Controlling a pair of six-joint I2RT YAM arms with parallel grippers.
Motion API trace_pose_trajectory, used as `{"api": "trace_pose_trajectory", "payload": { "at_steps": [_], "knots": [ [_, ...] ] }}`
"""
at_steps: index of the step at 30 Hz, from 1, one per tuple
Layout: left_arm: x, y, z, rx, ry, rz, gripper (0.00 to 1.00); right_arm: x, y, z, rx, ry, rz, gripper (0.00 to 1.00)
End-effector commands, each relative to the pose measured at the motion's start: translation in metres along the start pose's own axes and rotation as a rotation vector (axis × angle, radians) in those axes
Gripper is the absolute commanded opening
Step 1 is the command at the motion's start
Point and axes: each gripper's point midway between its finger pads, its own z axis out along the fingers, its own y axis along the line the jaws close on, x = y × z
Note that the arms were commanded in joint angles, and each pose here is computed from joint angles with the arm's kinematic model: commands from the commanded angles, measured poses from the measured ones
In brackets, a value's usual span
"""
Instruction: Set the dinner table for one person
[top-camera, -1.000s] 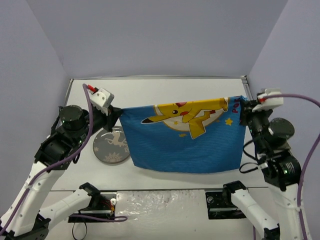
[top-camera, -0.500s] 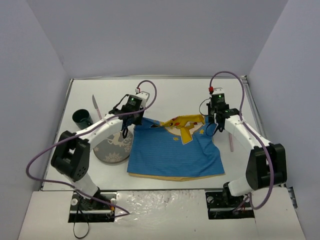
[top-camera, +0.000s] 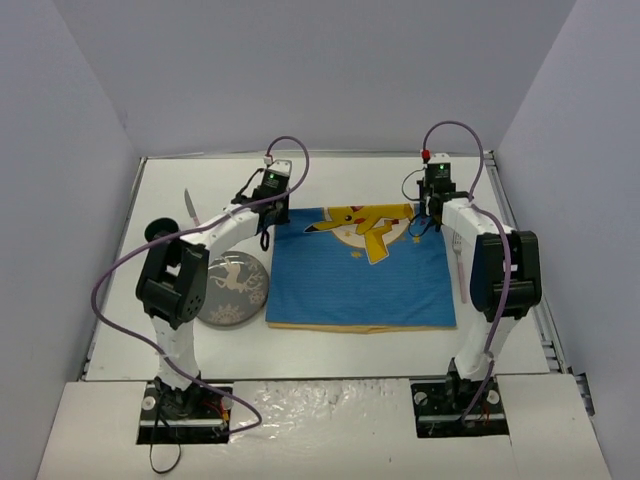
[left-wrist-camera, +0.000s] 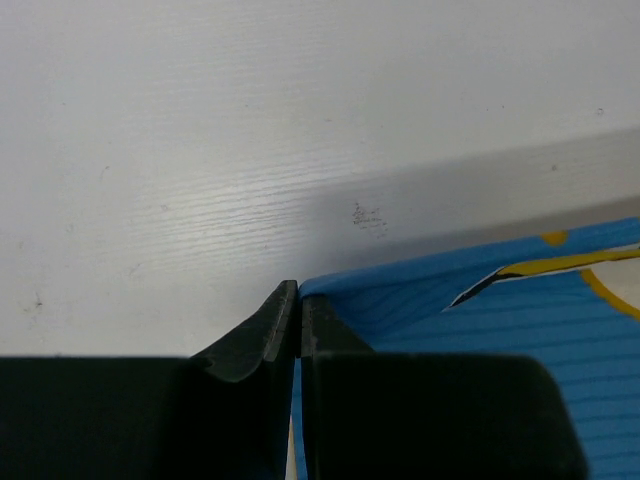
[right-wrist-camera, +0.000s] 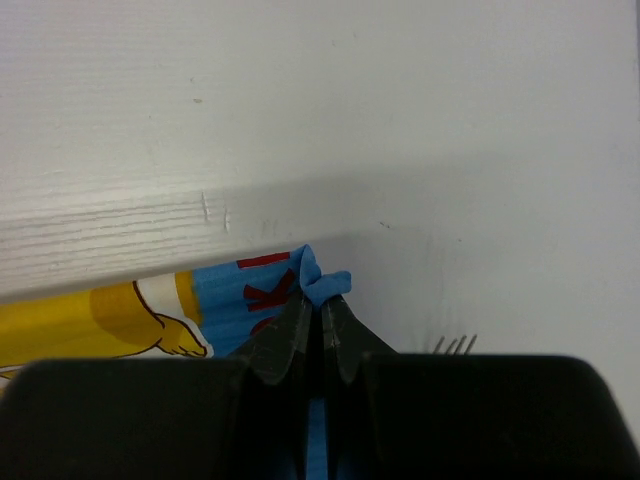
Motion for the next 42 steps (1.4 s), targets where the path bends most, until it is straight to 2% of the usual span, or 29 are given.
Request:
{"api": "trace_pose_trajectory", "payload": {
  "at_steps": [1,5,8,10,12,13,15,19,21,23,28,31,38,42],
  "knots": [
    [-0.031,0.01,0.004,-0.045,-0.062,-0.081,0.0,-0.038,-0.008,0.022,0.002,-0.088,-0.038,0.0],
    [-0.027,0.015,0.016,-0.064,-0.045,-0.107,0.0,-0.048,-0.004,0.033,-0.023,-0.099,-0.036,0.06],
    [-0.031,0.021,0.02,-0.077,-0.049,-0.125,0.01,-0.057,-0.001,0.035,-0.031,-0.098,-0.028,0.25],
    [-0.043,0.023,0.016,-0.076,-0.07,-0.11,0.25,-0.064,-0.004,0.025,-0.027,-0.101,-0.006,0.39],
    [-0.059,0.024,0.007,-0.073,-0.1,-0.081,0.44,-0.078,-0.011,0.005,-0.009,-0.129,0.029,0.47],
    [-0.069,0.024,-0.001,-0.068,-0.12,-0.067,0.5,-0.08,-0.015,-0.003,0.005,-0.133,0.058,0.49],
    [-0.086,0.021,-0.021,-0.046,-0.151,-0.069,0.54,-0.072,-0.02,-0.018,0.024,-0.1,0.154,0.5],
    [-0.092,0.005,-0.056,0.023,-0.16,-0.104,0.7,-0.051,-0.014,-0.052,-0.02,-0.066,0.328,0.5],
    [-0.079,-0.01,-0.073,0.081,-0.136,-0.114,0.71,-0.044,-0.004,-0.068,-0.083,-0.064,0.392,0.5],
    [-0.057,-0.022,-0.083,0.12,-0.095,-0.135,0.71,-0.02,0.014,-0.076,-0.168,-0.009,0.456,0.5],
    [0.005,-0.047,-0.087,0.186,0.013,-0.158,0.71,0.044,0.027,-0.089,-0.206,0.074,0.557,0.5],
    [0.038,-0.056,-0.08,0.194,0.069,-0.159,0.7,0.088,0.023,-0.094,-0.167,0.123,0.585,0.49],
    [0.1,-0.053,-0.061,0.153,0.183,-0.227,0.64,0.157,0.013,-0.099,-0.088,0.2,0.664,0.49],
    [0.135,-0.05,-0.056,0.14,0.261,-0.261,0.62,0.188,0.004,-0.106,-0.038,0.236,0.764,0.49]
  ]
}}
